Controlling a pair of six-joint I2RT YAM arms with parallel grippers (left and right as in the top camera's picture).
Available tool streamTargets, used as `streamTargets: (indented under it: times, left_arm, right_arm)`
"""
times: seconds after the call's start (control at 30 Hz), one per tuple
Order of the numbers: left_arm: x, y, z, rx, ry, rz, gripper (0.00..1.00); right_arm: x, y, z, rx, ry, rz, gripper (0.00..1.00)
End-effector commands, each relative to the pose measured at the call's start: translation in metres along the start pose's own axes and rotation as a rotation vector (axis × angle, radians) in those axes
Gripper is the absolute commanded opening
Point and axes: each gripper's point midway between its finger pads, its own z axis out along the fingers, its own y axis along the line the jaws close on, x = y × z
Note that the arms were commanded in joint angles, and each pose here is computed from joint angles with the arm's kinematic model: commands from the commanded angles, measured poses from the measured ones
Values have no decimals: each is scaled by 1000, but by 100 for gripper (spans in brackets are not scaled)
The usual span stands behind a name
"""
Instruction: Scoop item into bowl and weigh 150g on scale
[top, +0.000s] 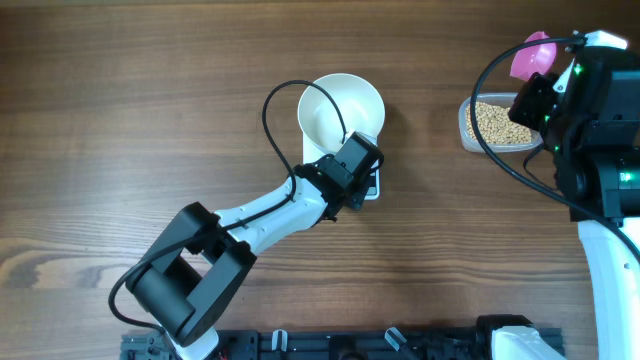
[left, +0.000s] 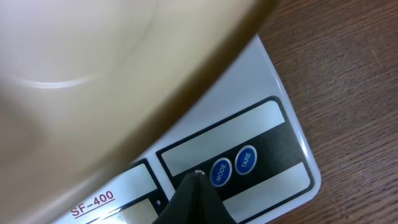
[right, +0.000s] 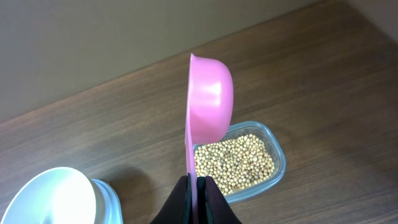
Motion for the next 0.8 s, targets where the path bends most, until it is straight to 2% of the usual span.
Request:
streamTargets:
  times: [0.0,0.47,0.6,0.77]
  left_arm:
    - [15,2,12,-5,48,16,4]
    - [17,2,14,-7,57,17,4]
    - [-18,-1,-29,29,-71,-36,4]
    - [-53,-13,-117,170,-237,-56,4]
  right_arm:
    - [-6,2,-1,-7,-13,-9,4]
    - [-6,2,0,-7,-13,-9,4]
    - [-6,2,-1,-8,-13,-9,4]
    - [-6,2,-1,-7,-12,-8,4]
